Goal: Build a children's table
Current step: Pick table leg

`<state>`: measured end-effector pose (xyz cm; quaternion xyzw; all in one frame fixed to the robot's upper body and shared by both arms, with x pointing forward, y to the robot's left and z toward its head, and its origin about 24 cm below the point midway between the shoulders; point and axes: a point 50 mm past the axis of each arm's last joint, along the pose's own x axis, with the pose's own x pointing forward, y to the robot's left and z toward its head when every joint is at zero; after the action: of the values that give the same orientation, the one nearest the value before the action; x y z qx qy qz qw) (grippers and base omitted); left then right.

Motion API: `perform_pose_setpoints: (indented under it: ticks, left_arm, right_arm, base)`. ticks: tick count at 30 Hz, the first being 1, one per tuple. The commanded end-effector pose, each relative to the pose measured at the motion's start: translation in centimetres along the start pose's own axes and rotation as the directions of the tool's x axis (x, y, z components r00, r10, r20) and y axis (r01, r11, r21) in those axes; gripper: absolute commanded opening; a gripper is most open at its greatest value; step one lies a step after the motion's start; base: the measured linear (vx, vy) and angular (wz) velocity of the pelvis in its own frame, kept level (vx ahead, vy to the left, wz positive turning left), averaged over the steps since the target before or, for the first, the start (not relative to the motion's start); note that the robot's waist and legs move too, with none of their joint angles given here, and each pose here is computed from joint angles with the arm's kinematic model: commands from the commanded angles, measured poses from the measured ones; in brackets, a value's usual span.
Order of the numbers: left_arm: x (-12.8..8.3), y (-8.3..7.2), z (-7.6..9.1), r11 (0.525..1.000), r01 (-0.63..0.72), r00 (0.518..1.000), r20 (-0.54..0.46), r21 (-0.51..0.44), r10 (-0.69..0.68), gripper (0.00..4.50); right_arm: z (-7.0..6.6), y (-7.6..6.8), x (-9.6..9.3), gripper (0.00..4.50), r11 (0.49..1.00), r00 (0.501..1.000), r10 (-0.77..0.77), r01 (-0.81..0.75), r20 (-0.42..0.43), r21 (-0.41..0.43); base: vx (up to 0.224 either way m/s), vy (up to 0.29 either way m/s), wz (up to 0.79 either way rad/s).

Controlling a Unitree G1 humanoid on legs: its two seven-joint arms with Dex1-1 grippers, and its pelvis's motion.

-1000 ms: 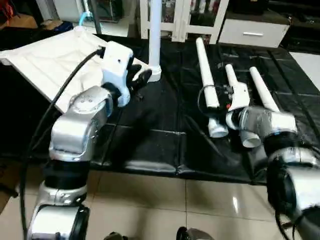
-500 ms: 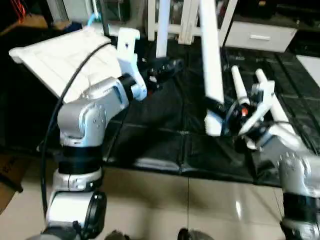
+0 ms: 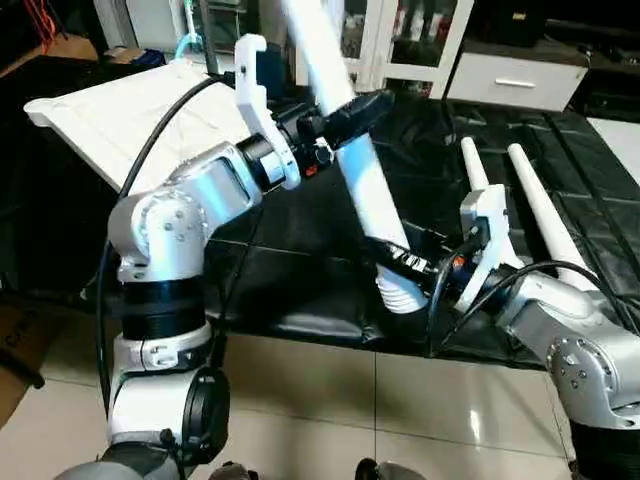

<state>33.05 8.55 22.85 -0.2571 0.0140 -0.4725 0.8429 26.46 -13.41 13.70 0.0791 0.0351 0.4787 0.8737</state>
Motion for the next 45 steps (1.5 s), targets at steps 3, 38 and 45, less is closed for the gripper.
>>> perform_pose_setpoints:
  ticks: [3, 38, 45]
  left_arm:
    - [0.3, 0.0, 0.6, 0.999, -0.004, 1.0, 0.007, -0.047, 0.005, 3.48]
    - [-0.2, 1.4, 2.4, 0.991, -0.111, 0.99, 0.084, -0.077, 0.117, 1.72]
    - [-0.4, 1.8, 2.5, 0.987, -0.148, 0.985, 0.083, -0.068, 0.154, 1.72]
  right_arm:
    - [0.6, -0.2, -0.3, 1.91, 0.999, 1.0, -0.021, 0.021, 0.001, -0.028]
    - [1.2, -0.6, -0.2, 3.13, 0.998, 0.999, -0.051, 0.051, 0.018, -0.032]
    - [5.8, -2.7, -1.8, 3.86, 0.978, 0.951, -0.08, 0.017, 0.297, 0.21]
  base:
    - [0.0, 0.0, 0.0]
    - [0.0, 0.0, 0.0]
    - [0.0, 0.0, 0.0]
